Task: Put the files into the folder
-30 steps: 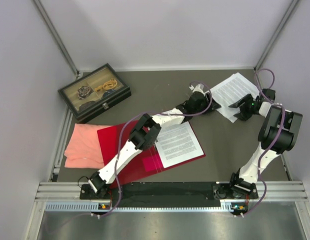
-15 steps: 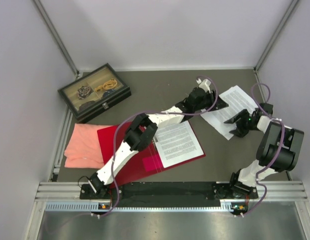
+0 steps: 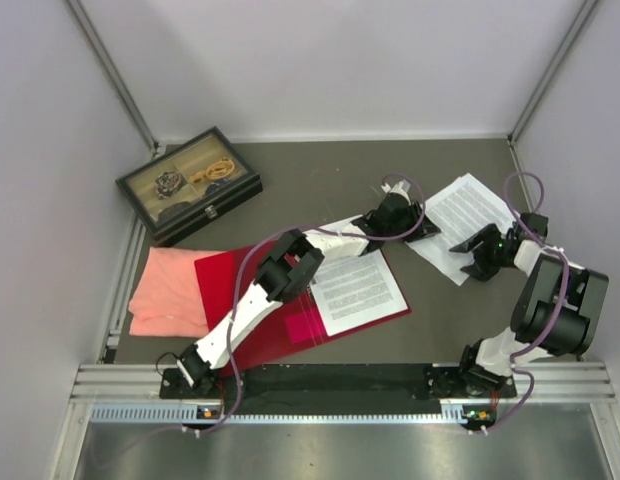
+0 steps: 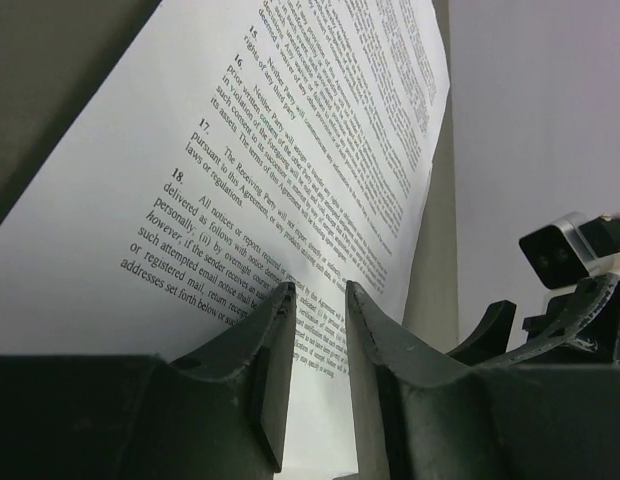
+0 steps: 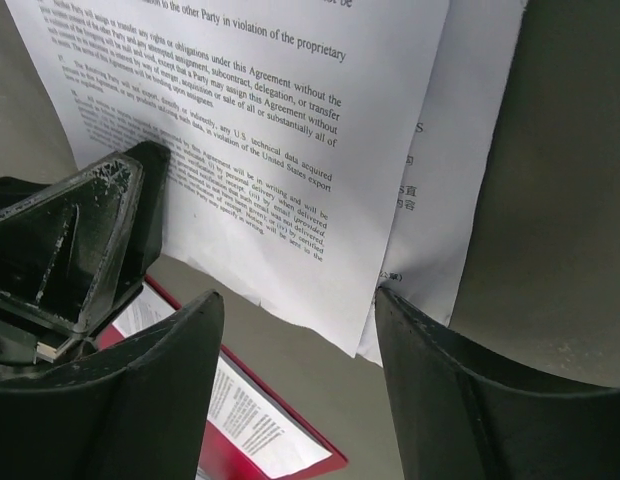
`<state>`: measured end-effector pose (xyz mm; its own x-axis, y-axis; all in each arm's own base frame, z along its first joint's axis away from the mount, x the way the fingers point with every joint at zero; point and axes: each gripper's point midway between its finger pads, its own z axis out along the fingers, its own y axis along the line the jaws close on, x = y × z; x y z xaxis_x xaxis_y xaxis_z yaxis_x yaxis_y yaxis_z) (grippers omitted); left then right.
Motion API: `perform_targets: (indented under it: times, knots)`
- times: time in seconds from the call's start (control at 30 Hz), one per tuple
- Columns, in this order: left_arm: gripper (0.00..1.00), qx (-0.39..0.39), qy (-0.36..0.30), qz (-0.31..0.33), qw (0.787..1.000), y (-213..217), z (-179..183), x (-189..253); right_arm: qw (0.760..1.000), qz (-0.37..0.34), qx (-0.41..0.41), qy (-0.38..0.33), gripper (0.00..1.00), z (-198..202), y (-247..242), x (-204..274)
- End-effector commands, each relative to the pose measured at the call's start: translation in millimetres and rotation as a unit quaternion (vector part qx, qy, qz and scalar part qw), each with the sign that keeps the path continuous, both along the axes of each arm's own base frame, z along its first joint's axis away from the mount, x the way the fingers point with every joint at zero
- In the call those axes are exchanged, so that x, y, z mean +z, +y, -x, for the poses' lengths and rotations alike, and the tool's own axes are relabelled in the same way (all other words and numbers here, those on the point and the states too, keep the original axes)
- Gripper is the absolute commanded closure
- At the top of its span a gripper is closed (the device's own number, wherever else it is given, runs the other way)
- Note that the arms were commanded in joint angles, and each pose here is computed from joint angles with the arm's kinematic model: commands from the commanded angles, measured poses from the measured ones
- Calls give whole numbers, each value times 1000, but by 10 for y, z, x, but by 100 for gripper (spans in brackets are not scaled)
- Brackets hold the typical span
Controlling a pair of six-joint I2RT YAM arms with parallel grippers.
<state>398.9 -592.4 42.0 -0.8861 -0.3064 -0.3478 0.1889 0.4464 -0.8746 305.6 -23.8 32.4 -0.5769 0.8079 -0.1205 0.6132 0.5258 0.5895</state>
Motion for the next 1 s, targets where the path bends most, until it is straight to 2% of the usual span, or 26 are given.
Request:
perform_targets:
  times: [0.0, 0.17, 0.3, 0.47, 0.6, 0.77, 0.97]
  knots:
    - [68, 28, 48, -96, 994, 307, 132, -411, 999, 29, -15, 3, 36, 81, -97, -130]
    - [70, 9, 80, -102, 992, 321, 272, -587, 996, -2, -10, -86, 36, -198, -9, 52]
    - [70, -1, 82, -107, 991, 328, 307, -646, 991, 1, 2, -137, 35, -331, 12, 197]
    - [70, -13, 74, -105, 992, 276, 309, -568, 988, 17, -14, -153, 38, -403, -62, 280]
    - [70, -19, 65, -106, 992, 273, 288, -533, 991, 44, -20, -123, 52, -323, -140, 310]
    - [70, -26, 67, -103, 992, 244, 296, -559, 989, 67, -18, -133, 52, -281, -171, 509]
    - [71, -35, 67, -101, 992, 225, 314, -576, 990, 63, -10, -125, 50, -341, -188, 506]
